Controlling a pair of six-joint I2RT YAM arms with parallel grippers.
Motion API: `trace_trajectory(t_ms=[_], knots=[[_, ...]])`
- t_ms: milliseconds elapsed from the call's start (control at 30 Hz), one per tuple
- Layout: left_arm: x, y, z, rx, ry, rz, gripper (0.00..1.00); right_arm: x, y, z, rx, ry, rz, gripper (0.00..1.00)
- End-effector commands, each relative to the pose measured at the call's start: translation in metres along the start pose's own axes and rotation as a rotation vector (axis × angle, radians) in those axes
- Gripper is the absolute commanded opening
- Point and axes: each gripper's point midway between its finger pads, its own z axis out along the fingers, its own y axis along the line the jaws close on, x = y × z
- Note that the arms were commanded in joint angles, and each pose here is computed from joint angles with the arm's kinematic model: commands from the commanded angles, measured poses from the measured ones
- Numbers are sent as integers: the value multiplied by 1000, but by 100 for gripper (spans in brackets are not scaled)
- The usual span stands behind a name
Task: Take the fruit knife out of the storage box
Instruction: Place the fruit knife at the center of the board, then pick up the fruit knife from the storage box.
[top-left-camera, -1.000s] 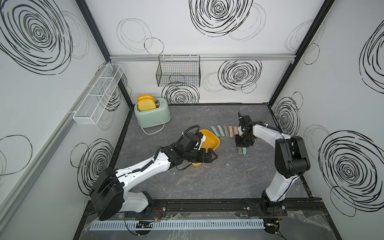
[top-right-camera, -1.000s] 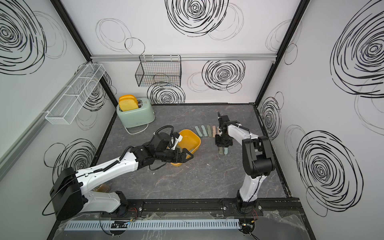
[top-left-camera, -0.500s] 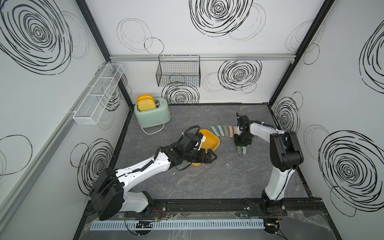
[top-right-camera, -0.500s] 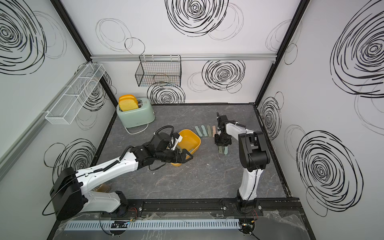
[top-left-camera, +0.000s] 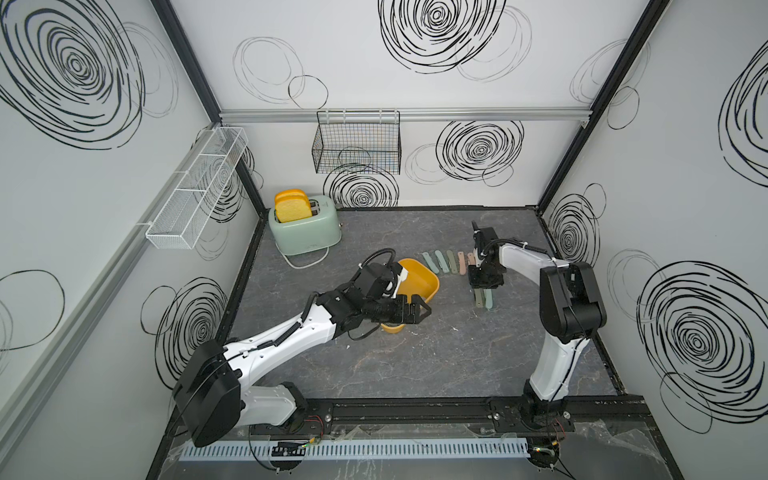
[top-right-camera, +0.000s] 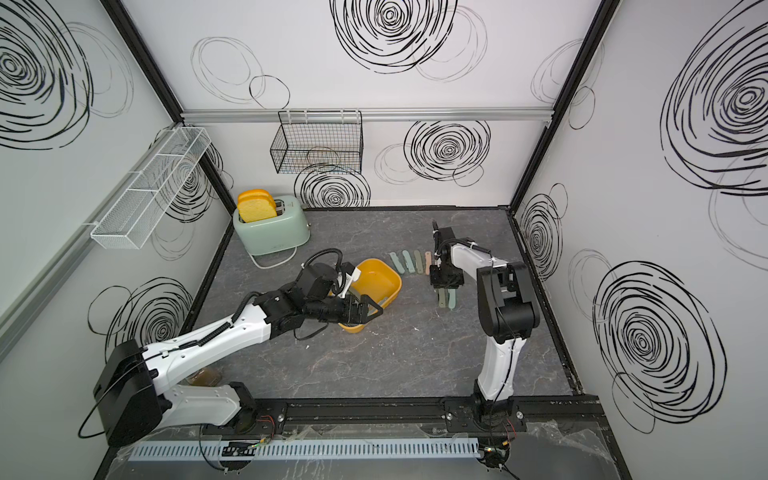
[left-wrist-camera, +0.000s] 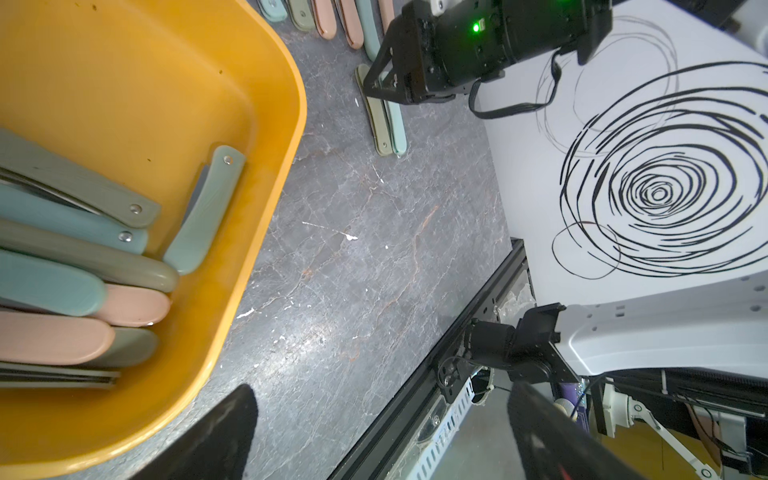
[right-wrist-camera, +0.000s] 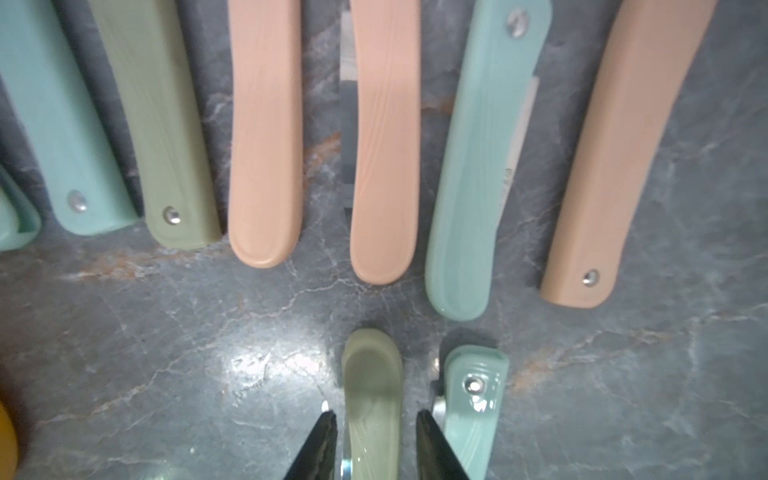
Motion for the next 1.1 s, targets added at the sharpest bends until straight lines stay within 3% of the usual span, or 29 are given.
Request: trace_trajectory(t_ms=[0,267,567,700,900,1067], knots=[[-13,7,-21,-10,-62,3,98,-10,17,-27,4,-52,-49,36],[-24,48,-69,-51,-171,-89,98,-11,101,-50,-91,-115,-198,36],[-2,76,-101,-94,-220,-156,98,18,198,-45,-176,-112,-402,36],[9,84,-112,-110,-238,-181,98,21,219,-41,-139,-118,-457,35],[19,92,-125,-130,-260,-207,98,26,249,-39,-208,-100,-508,36],[26,96,-132,-143,-276,-226,98,33,264,-31,-229,-74,-552,42]])
